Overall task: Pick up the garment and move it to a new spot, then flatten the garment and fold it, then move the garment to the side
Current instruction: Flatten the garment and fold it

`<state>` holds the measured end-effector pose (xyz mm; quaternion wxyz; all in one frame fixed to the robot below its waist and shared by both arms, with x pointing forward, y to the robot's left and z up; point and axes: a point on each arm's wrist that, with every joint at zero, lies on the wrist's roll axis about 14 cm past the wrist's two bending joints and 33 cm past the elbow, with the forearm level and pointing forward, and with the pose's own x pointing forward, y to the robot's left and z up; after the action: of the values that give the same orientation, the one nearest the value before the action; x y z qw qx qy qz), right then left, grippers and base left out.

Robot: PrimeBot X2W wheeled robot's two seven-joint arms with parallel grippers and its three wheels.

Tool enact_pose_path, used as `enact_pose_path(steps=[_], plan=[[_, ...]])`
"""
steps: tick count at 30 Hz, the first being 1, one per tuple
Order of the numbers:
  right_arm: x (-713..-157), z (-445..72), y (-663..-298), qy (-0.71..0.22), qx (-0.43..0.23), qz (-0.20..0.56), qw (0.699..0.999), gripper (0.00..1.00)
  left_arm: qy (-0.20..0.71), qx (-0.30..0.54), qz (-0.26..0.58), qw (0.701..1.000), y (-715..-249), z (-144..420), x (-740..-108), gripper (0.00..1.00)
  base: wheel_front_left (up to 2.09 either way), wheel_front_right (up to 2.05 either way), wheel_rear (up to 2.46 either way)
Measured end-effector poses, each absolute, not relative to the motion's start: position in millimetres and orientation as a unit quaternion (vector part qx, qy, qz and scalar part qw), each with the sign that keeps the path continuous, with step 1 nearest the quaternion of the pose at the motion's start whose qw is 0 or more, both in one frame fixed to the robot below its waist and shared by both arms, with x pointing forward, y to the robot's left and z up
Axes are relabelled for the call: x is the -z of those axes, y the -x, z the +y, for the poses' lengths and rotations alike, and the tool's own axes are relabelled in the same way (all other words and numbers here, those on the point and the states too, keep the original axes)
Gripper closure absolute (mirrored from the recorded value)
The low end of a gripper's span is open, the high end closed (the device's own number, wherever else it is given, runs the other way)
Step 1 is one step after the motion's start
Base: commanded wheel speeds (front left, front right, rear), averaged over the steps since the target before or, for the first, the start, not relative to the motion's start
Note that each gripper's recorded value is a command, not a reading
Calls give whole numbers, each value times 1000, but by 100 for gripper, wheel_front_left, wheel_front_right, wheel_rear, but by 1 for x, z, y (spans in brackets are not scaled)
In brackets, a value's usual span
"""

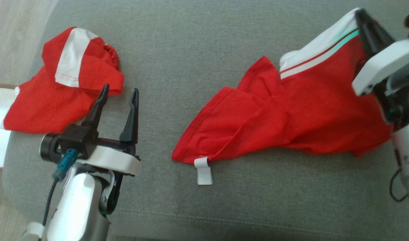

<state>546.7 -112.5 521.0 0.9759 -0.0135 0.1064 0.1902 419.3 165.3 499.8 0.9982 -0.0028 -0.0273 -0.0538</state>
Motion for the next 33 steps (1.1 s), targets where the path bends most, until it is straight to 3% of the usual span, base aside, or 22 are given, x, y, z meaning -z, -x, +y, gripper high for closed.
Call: enact_pose_path(steps=[5,10,22,23,24,27,33], plan=[[-510,-111,-524,30,-203,96,974,100,5,57,-28,998,-422,162,-499,0,0,0,0],[-463,-123,-453,38,-206,143,967,100,7,70,-24,997,-423,153,-496,0,0,0,0],[-407,-154,-347,-32,-115,249,961,98,8,69,-29,997,-415,153,-500,0,0,0,0],[-403,-158,-342,-32,-104,258,960,44,9,68,-28,997,-413,153,-499,0,0,0,0],[-402,-161,-339,-33,-97,260,960,0,9,68,-25,997,-411,153,-498,0,0,0,0],[-408,-165,-335,-47,-78,247,965,0,10,68,-14,998,-401,153,-492,0,0,0,0],[-460,-165,-350,-59,-70,129,987,0,8,67,-20,998,-389,154,-496,0,0,0,0]])
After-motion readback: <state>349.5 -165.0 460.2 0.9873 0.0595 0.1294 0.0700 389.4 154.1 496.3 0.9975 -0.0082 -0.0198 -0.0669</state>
